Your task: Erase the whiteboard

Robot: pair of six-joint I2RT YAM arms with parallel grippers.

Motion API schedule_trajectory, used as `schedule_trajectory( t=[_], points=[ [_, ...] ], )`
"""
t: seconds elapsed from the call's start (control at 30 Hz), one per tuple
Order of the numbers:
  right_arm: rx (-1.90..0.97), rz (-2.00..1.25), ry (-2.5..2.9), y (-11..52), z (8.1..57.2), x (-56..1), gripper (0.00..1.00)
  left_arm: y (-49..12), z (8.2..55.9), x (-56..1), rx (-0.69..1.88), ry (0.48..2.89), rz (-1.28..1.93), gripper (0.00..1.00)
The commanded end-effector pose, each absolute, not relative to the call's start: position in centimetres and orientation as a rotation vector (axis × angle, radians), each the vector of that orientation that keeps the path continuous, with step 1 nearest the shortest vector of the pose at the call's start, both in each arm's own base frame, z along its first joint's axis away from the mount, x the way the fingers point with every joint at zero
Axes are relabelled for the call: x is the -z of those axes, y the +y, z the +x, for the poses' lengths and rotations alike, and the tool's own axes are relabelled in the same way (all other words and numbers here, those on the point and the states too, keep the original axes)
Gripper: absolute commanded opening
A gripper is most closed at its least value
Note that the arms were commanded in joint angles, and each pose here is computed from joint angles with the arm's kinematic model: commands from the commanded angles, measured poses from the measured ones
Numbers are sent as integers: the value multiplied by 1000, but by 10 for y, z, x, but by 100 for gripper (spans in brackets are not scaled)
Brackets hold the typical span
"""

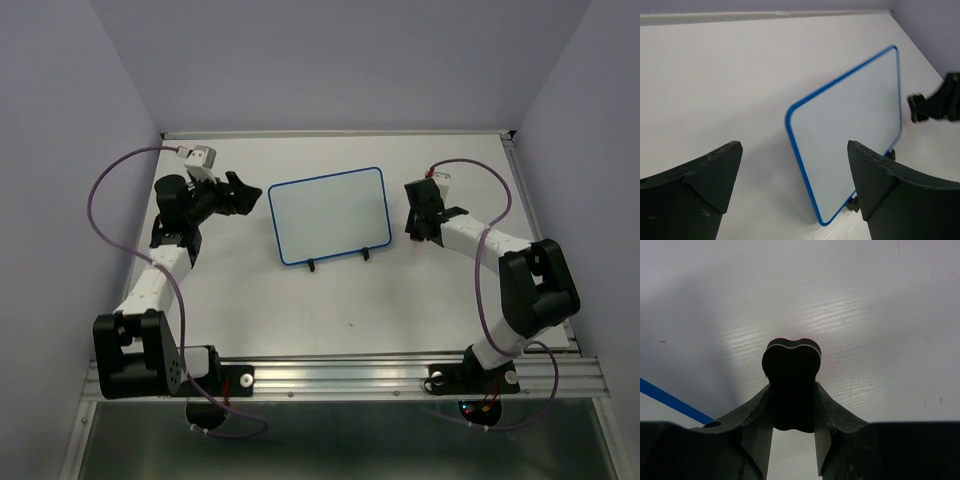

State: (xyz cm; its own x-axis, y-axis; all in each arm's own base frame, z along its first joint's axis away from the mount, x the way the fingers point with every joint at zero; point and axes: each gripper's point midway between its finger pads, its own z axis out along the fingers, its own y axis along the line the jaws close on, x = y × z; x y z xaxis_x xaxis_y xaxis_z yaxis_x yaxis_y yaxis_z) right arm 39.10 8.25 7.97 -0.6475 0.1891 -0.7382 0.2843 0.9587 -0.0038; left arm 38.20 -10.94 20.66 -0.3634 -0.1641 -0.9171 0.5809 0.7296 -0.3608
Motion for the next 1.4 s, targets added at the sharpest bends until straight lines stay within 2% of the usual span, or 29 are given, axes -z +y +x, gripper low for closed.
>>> schedule_trajectory(
  t=[0.0, 0.03, 0.07, 0.1, 0.23, 0.33, 0.4, 0.43, 0.67, 0.73, 0.87, 1.13, 1.37],
  points=[
    [133, 383, 2345, 82, 383, -70, 39, -15, 397, -204, 350, 1858, -365, 99],
    [127, 385, 2354, 83, 382, -68, 40, -5, 391, -213, 304, 1833, -411, 99],
    [112, 386, 2374, 85, 379, -63, 48, 18, 383, -208, 194, 1824, -556, 99],
    [103, 381, 2384, 87, 379, -61, 62, 25, 375, -220, 167, 1784, -594, 99],
    [94, 387, 2398, 89, 378, -58, 71, 36, 354, -242, 153, 1671, -686, 99],
    [98, 398, 2374, 86, 378, -69, 83, 42, 343, -248, 143, 1634, -748, 99],
    [97, 409, 2326, 83, 378, -88, 91, 47, 337, -250, 109, 1646, -778, 99],
    [90, 410, 2309, 82, 378, -95, 100, 48, 334, -250, 96, 1659, -786, 99],
    [40, 441, 2161, 72, 369, -166, 100, 54, 321, -261, 56, 1658, -842, 99],
    [18, 447, 2151, 73, 365, -171, 100, 53, 321, -261, 58, 1663, -839, 99],
    [44, 444, 2199, 72, 360, -151, 100, 52, 323, -260, 58, 1672, -835, 99],
    [79, 414, 2453, 83, 359, -64, 100, 50, 323, -253, 54, 1691, -826, 99],
    [87, 455, 2523, 74, 359, -39, 100, 50, 323, -256, 48, 1688, -818, 99]
  ],
)
